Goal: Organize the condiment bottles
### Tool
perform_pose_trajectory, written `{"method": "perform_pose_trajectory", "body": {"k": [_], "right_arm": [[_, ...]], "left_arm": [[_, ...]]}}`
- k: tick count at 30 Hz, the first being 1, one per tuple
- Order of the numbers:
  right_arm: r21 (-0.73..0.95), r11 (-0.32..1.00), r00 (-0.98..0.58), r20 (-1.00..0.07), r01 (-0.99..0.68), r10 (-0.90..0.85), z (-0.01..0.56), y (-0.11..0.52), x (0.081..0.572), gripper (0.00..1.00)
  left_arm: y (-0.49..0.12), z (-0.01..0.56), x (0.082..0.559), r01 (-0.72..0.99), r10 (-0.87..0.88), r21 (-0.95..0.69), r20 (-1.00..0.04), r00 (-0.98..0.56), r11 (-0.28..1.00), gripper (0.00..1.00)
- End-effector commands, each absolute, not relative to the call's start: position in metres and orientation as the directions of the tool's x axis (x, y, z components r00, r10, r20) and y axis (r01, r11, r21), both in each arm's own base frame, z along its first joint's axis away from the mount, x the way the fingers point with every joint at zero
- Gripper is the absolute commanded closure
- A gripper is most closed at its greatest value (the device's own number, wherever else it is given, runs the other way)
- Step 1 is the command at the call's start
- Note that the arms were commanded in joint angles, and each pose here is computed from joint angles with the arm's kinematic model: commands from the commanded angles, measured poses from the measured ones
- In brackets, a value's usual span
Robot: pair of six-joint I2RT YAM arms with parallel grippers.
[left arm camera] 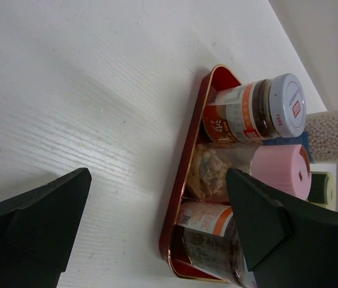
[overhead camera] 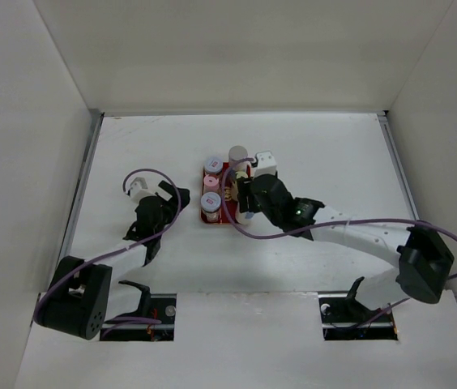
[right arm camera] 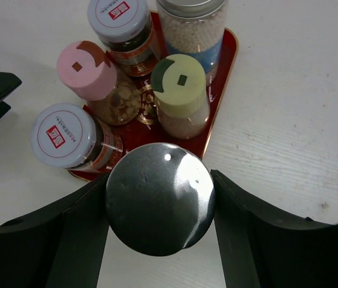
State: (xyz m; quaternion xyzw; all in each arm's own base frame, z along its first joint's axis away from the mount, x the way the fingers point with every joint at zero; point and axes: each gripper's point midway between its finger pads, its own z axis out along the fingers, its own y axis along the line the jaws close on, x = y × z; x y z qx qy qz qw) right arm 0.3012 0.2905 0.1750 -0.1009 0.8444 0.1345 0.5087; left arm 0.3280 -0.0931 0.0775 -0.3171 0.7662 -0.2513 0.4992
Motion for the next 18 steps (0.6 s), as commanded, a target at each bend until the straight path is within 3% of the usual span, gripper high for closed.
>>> {"method": "perform_pose_trajectory", "body": {"k": [1, 13, 16, 18], "right_arm": [[0.233, 0.914, -0.306, -0.943, -0.334, 0.128, 0.249, 0.322, 0.321, 0.53], [0.181, 0.930, -0.320, -0.944, -0.319, 0.074, 0.214, 0.337, 0.334, 0.50], [0.150, 0.937, -0.344, -0.938, -0.316, 0.034, 0.196, 0.339, 0.336, 0.46], [0.138, 0.939, -0.352, -0.936, -0.314, 0.020, 0.191, 0.339, 0.336, 0.38]], "left_arm": [[-0.089, 0.095, 0.334, -0.202, -0.748, -0.722, -0.618, -0.242, 0.662, 0.00], [-0.089, 0.091, 0.335, -0.211, -0.747, -0.718, -0.615, -0.255, 0.663, 0.00], [-0.090, 0.090, 0.336, -0.211, -0.746, -0.718, -0.612, -0.262, 0.663, 0.00], [-0.088, 0.092, 0.336, -0.209, -0.747, -0.719, -0.616, -0.250, 0.663, 0.00]]}}
